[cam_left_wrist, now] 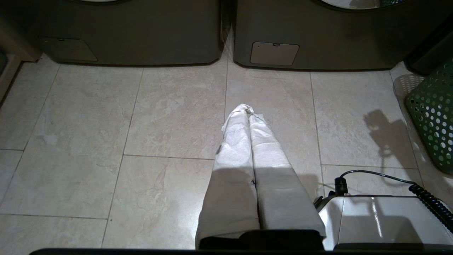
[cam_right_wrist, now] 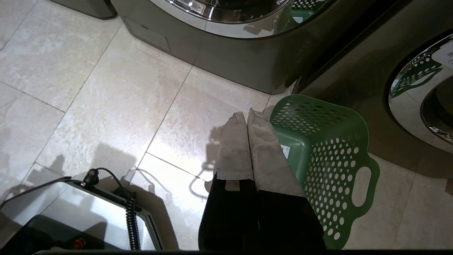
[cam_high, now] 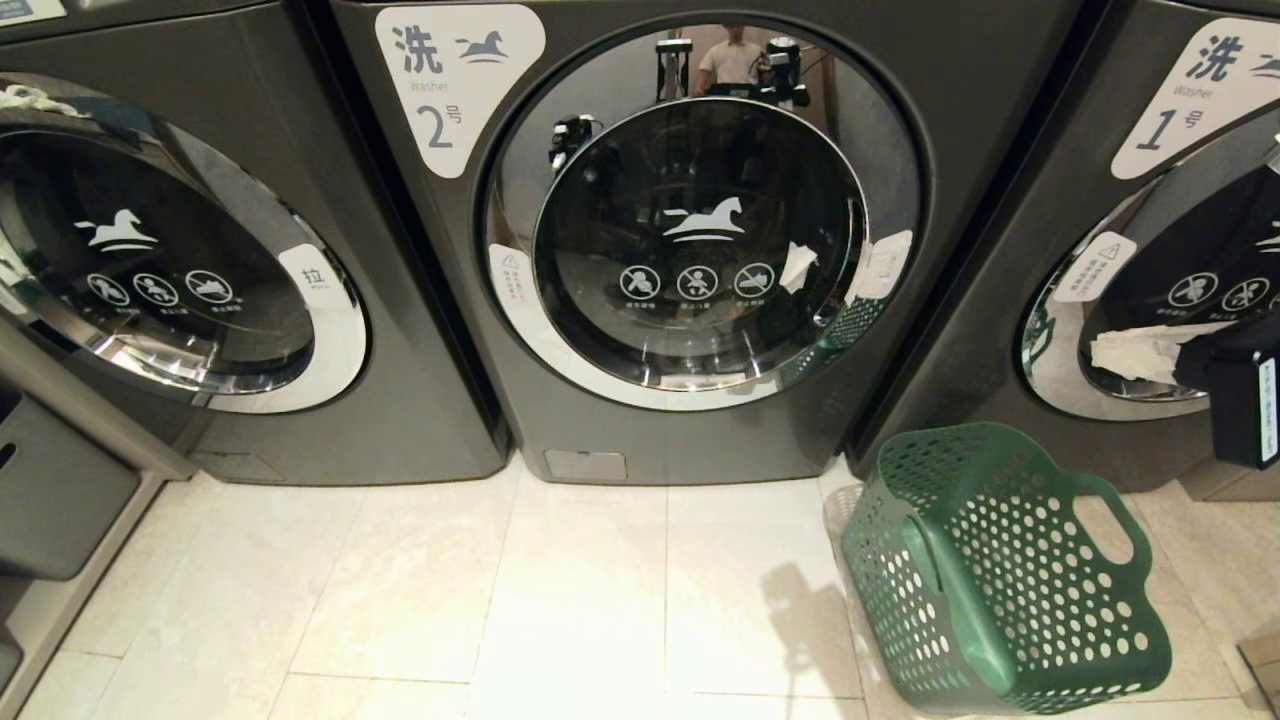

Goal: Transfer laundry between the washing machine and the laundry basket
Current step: Press the washing machine switch

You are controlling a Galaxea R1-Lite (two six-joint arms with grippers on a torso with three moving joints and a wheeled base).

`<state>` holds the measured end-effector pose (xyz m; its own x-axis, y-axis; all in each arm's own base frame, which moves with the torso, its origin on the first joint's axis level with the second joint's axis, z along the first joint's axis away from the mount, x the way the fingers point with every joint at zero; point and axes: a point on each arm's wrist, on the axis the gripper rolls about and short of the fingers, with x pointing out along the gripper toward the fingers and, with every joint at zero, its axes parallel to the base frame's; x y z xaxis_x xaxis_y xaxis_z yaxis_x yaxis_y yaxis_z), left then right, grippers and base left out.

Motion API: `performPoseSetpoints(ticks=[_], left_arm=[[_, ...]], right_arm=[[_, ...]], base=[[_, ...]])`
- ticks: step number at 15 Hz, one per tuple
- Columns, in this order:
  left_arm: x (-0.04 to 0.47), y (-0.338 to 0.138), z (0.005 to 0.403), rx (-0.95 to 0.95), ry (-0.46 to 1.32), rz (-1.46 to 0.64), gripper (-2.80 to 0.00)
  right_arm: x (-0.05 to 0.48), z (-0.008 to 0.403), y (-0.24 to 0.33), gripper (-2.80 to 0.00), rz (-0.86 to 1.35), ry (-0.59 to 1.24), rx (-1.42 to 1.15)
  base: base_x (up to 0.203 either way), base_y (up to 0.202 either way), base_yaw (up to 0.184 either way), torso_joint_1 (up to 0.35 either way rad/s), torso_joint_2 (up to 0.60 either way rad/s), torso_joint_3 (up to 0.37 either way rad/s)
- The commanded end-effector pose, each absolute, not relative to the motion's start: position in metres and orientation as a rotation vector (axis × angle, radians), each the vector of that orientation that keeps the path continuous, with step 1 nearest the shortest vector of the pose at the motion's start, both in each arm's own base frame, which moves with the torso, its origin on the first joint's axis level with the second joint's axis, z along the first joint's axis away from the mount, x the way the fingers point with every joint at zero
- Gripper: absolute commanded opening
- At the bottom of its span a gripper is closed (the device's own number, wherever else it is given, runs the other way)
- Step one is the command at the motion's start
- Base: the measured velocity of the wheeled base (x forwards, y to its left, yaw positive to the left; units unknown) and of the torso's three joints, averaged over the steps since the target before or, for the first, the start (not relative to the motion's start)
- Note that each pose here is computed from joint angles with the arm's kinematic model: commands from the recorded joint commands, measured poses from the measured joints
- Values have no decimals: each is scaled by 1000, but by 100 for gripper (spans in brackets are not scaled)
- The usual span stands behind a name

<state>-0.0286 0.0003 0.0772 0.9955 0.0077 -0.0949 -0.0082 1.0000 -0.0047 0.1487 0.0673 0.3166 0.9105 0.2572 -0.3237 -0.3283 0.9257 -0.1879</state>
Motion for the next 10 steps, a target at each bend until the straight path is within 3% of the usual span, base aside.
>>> performPoseSetpoints(ticks=[1,4,10], left_arm=[[-29,0,77,-5,95,8,-280],[-29,0,77,-5,95,8,-280],[-29,0,77,-5,95,8,-280]], right_arm=[[149,316,68,-280,306,304,-243],[149,316,68,-280,306,303,-242],[149,316,68,-280,306,302,-244]], base=[[0,0,0,0,0,0],[0,0,0,51,-129,-78],[0,0,0,177,-431,-250]])
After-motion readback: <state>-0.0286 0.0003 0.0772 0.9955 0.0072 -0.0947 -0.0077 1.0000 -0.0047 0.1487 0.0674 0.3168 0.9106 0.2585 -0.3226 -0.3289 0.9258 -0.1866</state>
